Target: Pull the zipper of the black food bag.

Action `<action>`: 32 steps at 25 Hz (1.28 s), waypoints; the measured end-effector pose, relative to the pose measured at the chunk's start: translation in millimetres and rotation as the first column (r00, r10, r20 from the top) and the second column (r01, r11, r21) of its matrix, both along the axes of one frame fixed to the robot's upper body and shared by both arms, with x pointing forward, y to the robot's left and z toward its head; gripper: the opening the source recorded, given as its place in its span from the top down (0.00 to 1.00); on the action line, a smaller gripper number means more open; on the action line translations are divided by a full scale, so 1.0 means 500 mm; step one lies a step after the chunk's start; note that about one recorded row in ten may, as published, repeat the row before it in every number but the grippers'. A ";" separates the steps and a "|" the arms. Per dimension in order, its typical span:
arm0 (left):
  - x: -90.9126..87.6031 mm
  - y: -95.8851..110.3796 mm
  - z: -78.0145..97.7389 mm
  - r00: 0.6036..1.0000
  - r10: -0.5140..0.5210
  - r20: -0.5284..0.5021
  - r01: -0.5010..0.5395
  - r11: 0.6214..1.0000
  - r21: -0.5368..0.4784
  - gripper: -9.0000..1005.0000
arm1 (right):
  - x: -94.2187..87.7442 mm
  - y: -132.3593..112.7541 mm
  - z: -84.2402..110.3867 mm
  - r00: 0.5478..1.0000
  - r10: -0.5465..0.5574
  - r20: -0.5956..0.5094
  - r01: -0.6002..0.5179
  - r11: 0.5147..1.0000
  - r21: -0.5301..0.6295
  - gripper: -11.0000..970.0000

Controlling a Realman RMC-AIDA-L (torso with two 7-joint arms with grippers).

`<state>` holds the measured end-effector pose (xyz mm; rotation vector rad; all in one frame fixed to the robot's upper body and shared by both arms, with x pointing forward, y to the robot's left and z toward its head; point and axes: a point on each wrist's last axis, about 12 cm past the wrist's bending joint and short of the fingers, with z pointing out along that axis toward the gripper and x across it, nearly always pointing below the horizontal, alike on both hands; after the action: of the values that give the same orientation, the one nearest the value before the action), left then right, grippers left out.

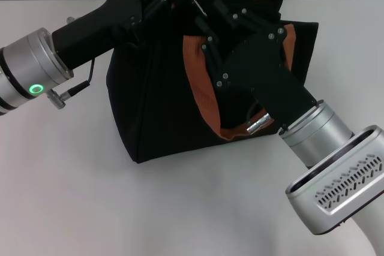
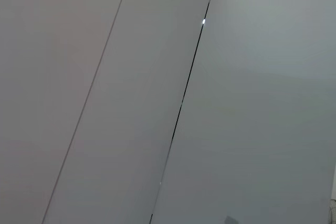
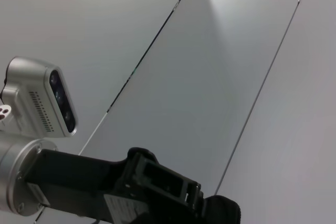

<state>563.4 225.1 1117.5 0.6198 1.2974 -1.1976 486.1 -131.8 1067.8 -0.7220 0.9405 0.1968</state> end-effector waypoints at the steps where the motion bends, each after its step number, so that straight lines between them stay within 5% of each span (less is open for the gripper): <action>1: 0.001 0.000 0.000 1.000 0.001 0.000 -0.001 1.000 0.001 0.90 | 0.000 0.000 0.000 1.000 0.000 0.000 0.000 1.000 0.000 0.73; 32: 0.000 0.001 -0.001 1.000 0.015 0.016 -0.015 1.000 0.001 0.90 | 0.031 0.002 0.011 1.000 -0.030 -0.003 0.030 1.000 -0.004 0.73</action>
<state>563.6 225.5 1117.1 0.6187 1.2874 -1.1771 501.7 -130.6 1073.1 -0.7107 0.9541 0.1699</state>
